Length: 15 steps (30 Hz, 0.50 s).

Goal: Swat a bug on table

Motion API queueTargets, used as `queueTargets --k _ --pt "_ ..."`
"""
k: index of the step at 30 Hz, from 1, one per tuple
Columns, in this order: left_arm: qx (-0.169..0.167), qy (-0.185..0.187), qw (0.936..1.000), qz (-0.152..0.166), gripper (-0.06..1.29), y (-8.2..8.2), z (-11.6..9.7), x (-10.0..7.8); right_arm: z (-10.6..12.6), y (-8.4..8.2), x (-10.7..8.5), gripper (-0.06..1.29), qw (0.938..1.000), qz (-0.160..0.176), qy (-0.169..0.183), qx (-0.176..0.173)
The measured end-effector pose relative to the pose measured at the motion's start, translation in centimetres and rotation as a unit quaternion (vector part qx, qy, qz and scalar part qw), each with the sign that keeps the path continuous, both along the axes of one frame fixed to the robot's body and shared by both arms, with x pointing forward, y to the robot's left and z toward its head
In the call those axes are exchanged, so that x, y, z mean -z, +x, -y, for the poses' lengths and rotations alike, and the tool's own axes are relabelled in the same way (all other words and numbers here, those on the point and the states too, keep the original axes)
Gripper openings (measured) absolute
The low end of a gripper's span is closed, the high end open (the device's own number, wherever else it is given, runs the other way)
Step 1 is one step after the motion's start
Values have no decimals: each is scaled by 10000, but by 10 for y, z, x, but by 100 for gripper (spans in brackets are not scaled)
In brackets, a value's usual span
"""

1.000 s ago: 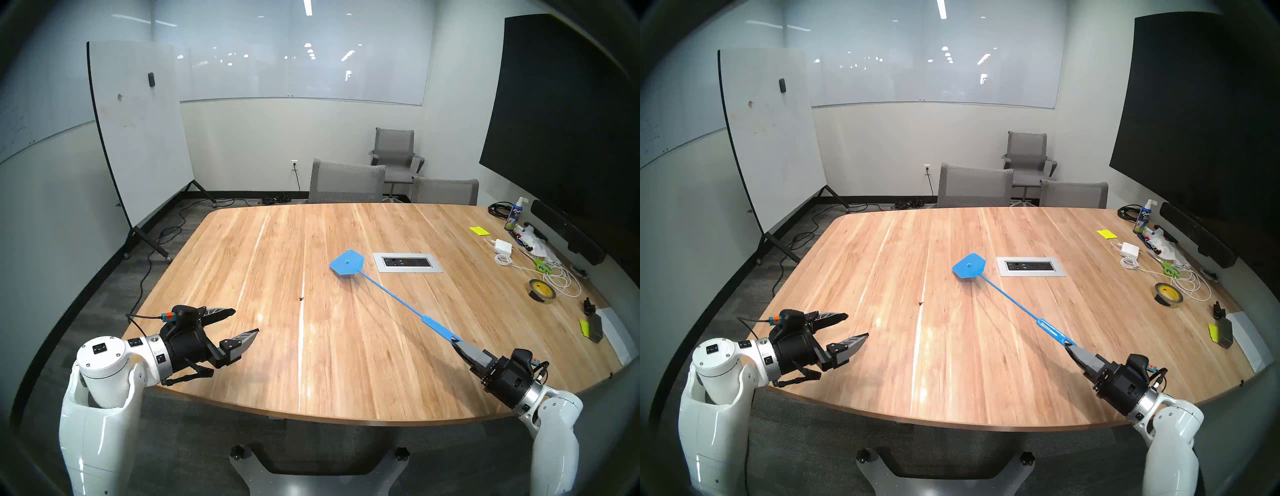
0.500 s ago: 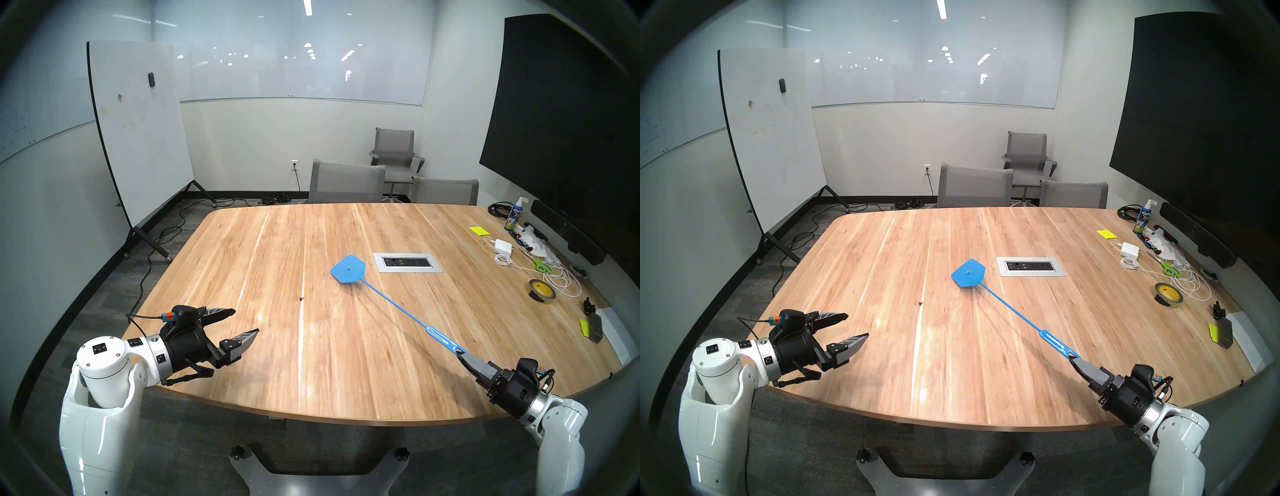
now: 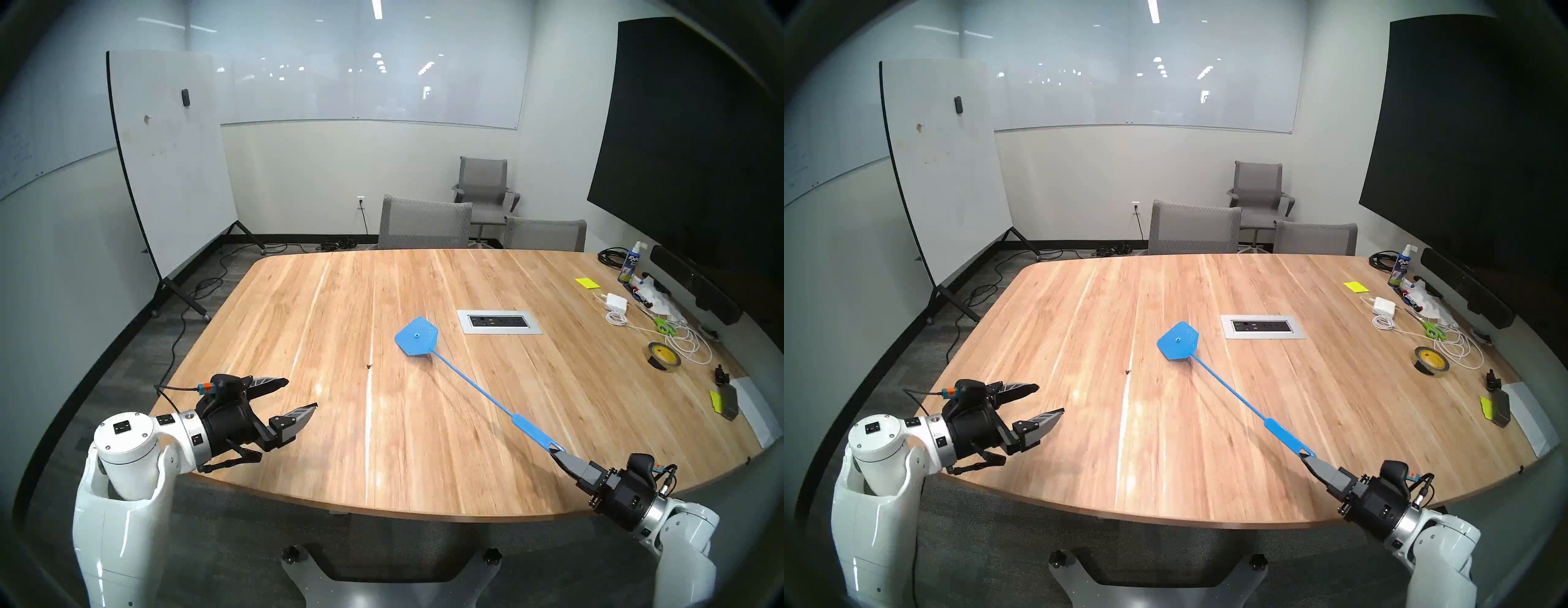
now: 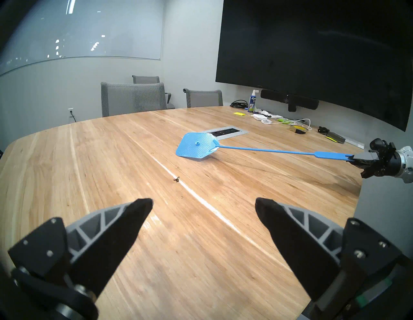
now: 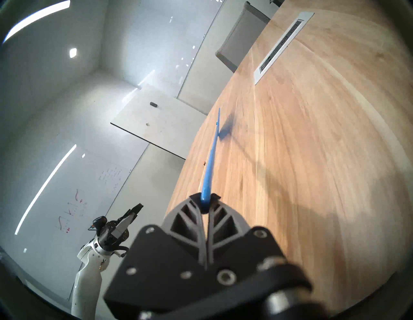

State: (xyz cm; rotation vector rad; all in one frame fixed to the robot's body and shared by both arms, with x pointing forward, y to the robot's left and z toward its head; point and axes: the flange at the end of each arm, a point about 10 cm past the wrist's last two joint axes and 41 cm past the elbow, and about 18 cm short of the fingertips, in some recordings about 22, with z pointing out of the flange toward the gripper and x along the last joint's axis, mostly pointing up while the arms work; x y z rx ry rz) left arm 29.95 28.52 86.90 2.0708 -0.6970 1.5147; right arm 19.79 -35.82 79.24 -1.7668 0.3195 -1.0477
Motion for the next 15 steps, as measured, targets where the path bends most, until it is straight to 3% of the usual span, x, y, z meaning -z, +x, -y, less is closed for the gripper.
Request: queueTargets --k 4,12,15 --pt "0 0 10000 0 125 0 0 0 0 -6 3 -3 10000 -8 15 -40" --pt "0 -1 10000 0 125 0 0 0 22 -16 11 -3 9997 -127 171 77" --pt "1 -1 10000 1 125 0 0 0 33 -16 16 -3 9989 -357 222 206"
